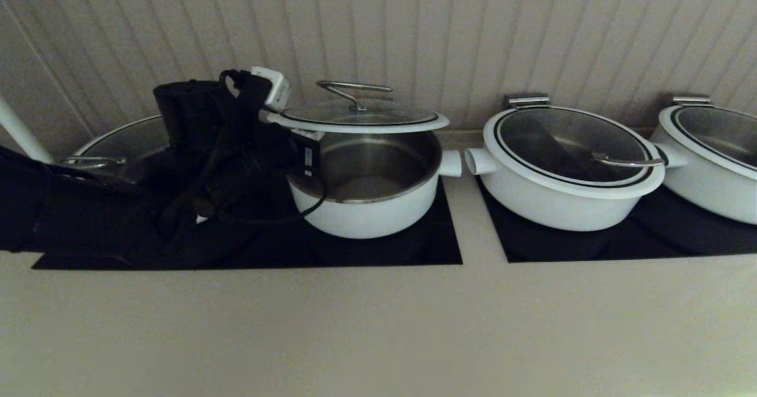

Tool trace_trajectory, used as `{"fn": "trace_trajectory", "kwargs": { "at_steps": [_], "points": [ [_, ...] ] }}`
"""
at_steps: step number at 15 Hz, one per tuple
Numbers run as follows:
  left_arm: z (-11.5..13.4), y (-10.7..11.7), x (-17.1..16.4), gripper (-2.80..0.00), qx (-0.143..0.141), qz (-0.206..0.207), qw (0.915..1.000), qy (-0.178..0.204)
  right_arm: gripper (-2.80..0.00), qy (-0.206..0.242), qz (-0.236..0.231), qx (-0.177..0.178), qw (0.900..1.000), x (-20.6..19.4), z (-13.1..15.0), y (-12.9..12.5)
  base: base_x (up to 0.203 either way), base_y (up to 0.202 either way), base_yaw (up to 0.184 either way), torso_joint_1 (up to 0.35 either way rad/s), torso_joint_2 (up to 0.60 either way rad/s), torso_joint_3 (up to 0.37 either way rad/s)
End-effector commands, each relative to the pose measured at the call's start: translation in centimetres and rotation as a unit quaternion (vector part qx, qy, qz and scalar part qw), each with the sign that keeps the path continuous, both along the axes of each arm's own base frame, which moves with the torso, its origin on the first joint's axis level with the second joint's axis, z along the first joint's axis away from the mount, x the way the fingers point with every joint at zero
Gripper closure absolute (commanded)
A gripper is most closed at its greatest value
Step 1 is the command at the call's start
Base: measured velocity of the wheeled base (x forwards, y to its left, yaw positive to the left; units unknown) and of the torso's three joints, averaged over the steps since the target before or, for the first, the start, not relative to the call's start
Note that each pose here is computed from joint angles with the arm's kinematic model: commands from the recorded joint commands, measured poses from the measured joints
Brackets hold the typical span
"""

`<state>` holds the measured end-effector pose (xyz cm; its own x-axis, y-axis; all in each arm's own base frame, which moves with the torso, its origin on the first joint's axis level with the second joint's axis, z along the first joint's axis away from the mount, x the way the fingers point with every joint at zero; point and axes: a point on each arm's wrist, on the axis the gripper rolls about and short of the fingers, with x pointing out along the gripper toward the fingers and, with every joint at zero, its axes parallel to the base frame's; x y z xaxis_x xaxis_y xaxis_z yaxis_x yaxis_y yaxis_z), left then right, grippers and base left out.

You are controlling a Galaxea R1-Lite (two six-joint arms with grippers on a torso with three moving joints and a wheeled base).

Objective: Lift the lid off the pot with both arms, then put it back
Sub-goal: Open the pot lid completely

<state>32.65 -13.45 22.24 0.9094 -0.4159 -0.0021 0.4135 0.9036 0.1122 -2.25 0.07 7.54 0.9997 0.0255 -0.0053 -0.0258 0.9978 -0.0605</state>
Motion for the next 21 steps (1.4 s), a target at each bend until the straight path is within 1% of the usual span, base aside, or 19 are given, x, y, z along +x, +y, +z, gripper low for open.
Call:
{"fn": "trace_trajectory", "kwargs": {
  "at_steps": [1, 7, 9, 11, 17, 21],
  "points": [
    [0.5, 0.0, -0.1, 0.0, -0.003, -0.001, 1.0, -0.009, 0.0, -0.001, 0.0, 0.0, 1.0, 0.0, 0.0, 0.0, 0.0, 0.0, 0.0, 0.0, 0.0, 0.0],
    [1.1, 0.2, -0.4, 0.0, -0.007, 0.0, 0.9998, -0.018, 0.0, -0.001, 0.0, 0.0, 1.0, 0.0, 0.0, 0.0, 0.0, 0.0, 0.0, 0.0, 0.0, 0.0],
    [1.5, 0.2, -0.5, 0.0, -0.012, 0.0, 0.9994, -0.032, 0.0, -0.001, 0.0, 0.0, 1.0, 0.0, 0.0, 0.0, 0.0, 0.0, 0.0, 0.0, 0.0, 0.0],
    [1.8, 0.3, -0.5, 0.0, -0.018, 0.01, 0.9988, -0.044, 0.0, -0.001, 0.0, 0.0, 1.0, 0.0, 0.0, 0.0, 0.0, 0.0, 0.0, 0.0, 0.0, 0.0],
    [1.8, 0.2, -0.4, 0.0, -0.022, 0.014, 0.9983, -0.052, 0.0, -0.001, 0.0, 0.0, 1.0, 0.0, 0.0, 0.0, 0.0, 0.0, 0.0, 0.0, 0.0, 0.0],
    [2.0, 0.1, -0.1, 0.0, -0.031, 0.014, 0.9968, -0.073, 0.0, -0.001, 0.0, 0.0, 1.0, 0.0, 0.0, 0.0, 0.0, 0.0, 0.0, 0.0, 0.0, 0.0]
  ]
}}
